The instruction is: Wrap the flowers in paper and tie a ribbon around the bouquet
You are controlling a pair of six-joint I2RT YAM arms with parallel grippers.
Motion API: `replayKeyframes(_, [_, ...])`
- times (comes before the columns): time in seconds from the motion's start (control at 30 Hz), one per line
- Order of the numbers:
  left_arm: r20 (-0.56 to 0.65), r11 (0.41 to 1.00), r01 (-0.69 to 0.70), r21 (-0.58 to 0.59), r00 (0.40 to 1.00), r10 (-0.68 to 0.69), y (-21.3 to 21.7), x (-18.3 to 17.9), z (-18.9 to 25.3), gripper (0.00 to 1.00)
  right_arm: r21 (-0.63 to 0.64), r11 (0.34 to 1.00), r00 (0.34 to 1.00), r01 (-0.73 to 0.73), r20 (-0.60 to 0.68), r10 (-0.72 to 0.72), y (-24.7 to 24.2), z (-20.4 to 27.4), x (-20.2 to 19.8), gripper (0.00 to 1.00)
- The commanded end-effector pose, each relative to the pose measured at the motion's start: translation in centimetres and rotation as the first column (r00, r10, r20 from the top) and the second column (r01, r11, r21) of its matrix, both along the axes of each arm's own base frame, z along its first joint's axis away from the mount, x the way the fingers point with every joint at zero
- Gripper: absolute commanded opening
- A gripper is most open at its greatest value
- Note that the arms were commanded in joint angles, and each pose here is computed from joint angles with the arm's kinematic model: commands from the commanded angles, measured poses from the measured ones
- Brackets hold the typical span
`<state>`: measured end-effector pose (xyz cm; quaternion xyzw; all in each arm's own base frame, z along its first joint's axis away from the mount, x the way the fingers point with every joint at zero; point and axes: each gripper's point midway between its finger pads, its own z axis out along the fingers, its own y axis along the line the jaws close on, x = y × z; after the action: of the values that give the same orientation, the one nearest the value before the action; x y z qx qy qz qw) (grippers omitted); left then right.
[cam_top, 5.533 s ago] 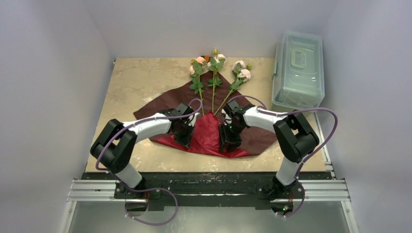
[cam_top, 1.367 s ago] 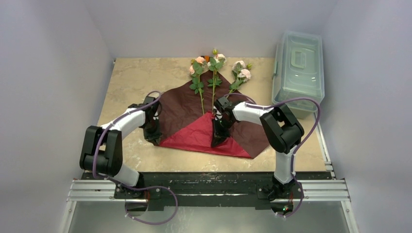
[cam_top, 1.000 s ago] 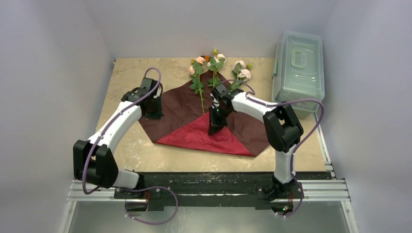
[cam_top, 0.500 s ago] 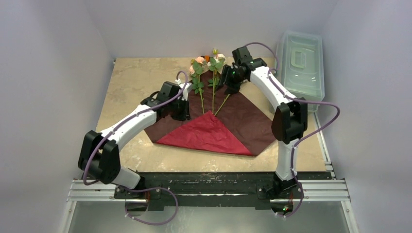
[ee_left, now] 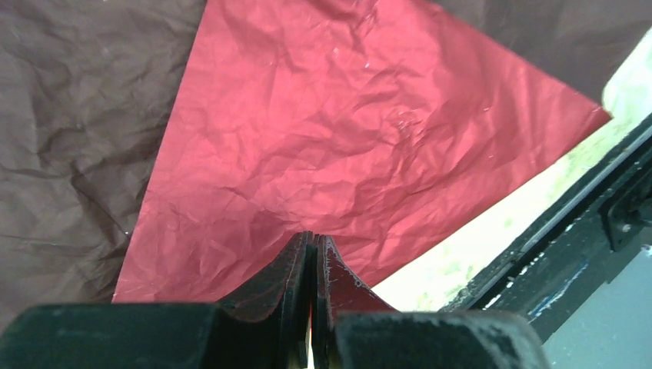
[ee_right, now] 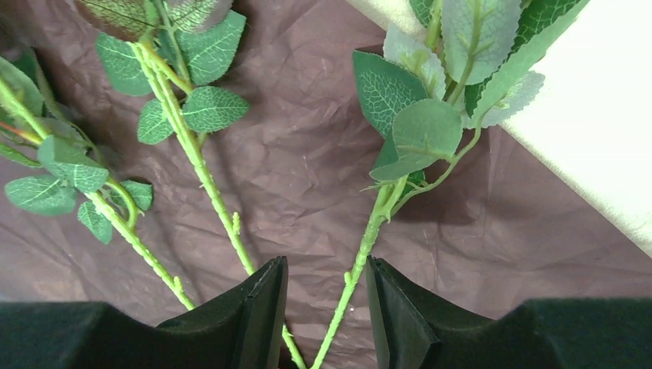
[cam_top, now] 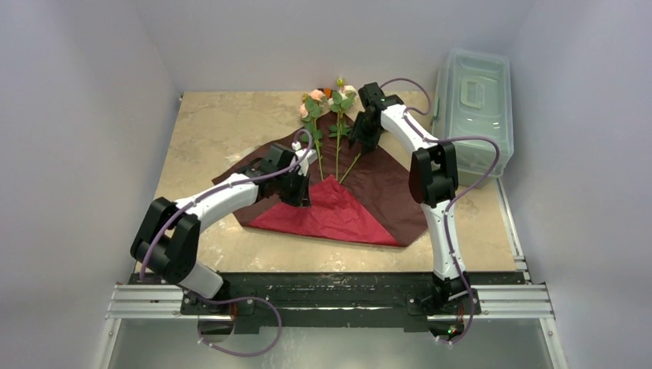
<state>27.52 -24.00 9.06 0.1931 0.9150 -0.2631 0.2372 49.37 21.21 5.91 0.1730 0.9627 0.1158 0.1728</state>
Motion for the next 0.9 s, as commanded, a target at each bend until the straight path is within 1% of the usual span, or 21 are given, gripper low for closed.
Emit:
replayKeyframes(0.0, [-0.001,1.0,0.031,0.0,1.0,-0.031,-0.3,0.0,-2.1,0.0,-0.038,0.999,0.997,0.038,0.062,-0.036,-0.6,2.0,1.2,0.49])
replayKeyframes(0.3, [-0.049,0.999,0.048,0.026,0.998,-0.047,-0.1,-0.4,-5.2,0.0,-0.048,0.998,0.999,0.031,0.032,-0.029,-0.7,-0.3,0.9,0.48])
replayKeyframes(0.5, [-0.067,0.998,0.057,0.03,0.996,-0.054,-0.2,-0.5,-5.9,0.0,-0.04,0.999,1.0,0.02,0.011,-0.019,-0.3,-1.8,0.9,0.39])
replayKeyframes(0.63, [-0.074,0.997,0.061,0.035,0.996,-0.058,0.0,-0.8,-6.2,0.0,-0.055,0.998,1.0,0.014,-0.007,-0.015,-0.5,-2.5,0.7,0.39])
replayKeyframes(0.7, [-0.075,0.997,0.063,0.037,0.995,-0.06,0.0,-0.9,-6.4,0.0,-0.067,0.998,1.0,0.017,-0.01,-0.018,-0.8,-2.6,0.4,0.42])
replayKeyframes(0.87, [-0.084,0.997,0.063,0.036,0.995,-0.06,0.1,-1.1,-6.8,0.0,-0.068,0.998,1.0,0.007,0.012,-0.006,-1.0,-2.1,0.4,0.45])
